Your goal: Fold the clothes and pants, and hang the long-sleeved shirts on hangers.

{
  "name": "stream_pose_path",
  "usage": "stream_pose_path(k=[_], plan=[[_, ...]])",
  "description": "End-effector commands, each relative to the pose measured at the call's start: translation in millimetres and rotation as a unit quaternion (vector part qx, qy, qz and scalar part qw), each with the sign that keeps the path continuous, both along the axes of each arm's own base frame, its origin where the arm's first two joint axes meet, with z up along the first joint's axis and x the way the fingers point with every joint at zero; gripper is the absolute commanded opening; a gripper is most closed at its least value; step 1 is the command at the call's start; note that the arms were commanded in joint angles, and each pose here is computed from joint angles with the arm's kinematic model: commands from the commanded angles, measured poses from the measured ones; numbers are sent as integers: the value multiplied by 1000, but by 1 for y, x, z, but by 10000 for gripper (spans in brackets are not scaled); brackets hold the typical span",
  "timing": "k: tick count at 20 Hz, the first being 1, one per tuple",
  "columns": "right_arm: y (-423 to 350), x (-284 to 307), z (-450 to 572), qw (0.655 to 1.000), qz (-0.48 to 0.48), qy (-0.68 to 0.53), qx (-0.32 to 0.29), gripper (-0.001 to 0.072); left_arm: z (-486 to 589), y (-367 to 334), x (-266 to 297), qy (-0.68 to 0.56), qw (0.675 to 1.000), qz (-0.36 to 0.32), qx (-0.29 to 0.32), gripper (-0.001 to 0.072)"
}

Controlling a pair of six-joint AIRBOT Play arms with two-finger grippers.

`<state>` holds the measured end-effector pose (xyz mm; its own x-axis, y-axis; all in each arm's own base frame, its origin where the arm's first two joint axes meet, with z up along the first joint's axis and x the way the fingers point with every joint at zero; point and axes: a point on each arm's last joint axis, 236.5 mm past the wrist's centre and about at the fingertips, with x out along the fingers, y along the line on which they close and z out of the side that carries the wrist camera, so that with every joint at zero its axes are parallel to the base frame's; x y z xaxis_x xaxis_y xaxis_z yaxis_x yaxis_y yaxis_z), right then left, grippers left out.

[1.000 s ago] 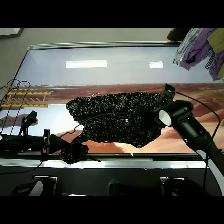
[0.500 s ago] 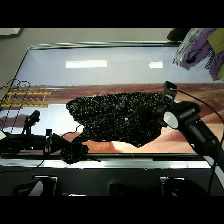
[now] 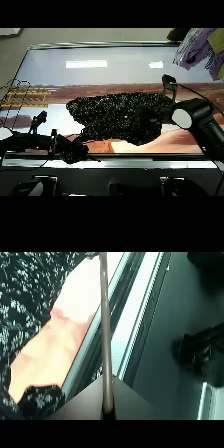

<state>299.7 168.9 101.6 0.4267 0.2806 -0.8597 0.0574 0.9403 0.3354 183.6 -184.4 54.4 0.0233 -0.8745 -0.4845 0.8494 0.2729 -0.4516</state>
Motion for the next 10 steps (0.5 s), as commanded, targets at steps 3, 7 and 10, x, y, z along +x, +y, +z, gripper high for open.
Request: stream_pose_path(k=[3,7,10], plan=[[17,-11,23,999,47,-1,24,28,2,-10,15,0,999,12,-31,23],[18,-10,48,998,52,-17,31,28,-3,-13,15,-1,1000,1,-30,23],[19,-9,62,998,53,-27,36,28,-10,-25,14,-7,1000,-11,-20,23]])
